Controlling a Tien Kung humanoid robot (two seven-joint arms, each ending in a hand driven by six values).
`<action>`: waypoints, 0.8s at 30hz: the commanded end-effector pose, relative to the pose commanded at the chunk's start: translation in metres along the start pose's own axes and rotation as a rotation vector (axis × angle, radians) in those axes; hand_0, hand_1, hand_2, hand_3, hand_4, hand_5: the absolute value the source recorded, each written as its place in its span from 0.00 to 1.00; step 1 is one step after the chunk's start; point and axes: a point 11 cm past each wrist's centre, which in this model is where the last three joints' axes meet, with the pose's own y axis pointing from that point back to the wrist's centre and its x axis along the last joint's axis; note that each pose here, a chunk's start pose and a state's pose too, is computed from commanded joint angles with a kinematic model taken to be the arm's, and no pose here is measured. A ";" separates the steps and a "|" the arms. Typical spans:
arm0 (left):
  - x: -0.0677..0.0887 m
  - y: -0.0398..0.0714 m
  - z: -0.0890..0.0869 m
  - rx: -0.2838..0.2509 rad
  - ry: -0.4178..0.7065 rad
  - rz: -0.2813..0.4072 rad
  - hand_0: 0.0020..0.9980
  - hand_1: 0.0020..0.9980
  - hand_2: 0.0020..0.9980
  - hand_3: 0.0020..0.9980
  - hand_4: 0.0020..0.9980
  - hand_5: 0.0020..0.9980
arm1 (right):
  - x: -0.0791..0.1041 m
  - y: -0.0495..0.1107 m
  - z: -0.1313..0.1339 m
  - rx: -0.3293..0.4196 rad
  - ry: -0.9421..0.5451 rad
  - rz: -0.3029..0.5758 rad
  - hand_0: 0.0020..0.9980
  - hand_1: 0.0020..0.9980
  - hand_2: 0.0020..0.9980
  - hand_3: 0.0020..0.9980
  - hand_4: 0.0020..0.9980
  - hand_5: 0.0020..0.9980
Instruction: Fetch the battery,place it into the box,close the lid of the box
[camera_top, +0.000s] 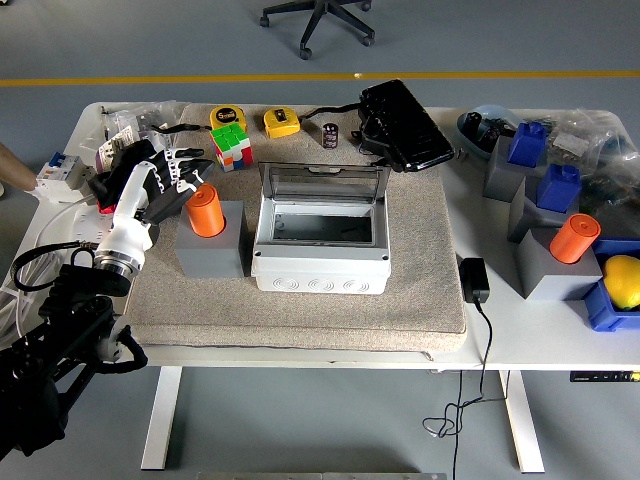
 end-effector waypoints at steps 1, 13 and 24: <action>-0.001 0.000 -0.001 0.001 0.000 0.000 0.80 0.72 0.65 0.64 1.00 0.41 | 0.000 0.000 0.000 0.000 -0.001 0.000 0.61 0.63 0.65 0.58 0.97 0.53; -0.011 0.002 -0.011 0.025 -0.011 -0.025 0.70 0.63 0.61 0.60 1.00 0.27 | 0.000 0.000 0.004 -0.006 -0.011 0.001 0.61 0.63 0.65 0.58 0.97 0.53; -0.018 0.001 -0.016 0.036 -0.013 -0.033 0.67 0.54 0.57 0.57 1.00 0.19 | -0.003 0.000 0.002 -0.001 -0.013 -0.003 0.61 0.63 0.65 0.58 0.97 0.53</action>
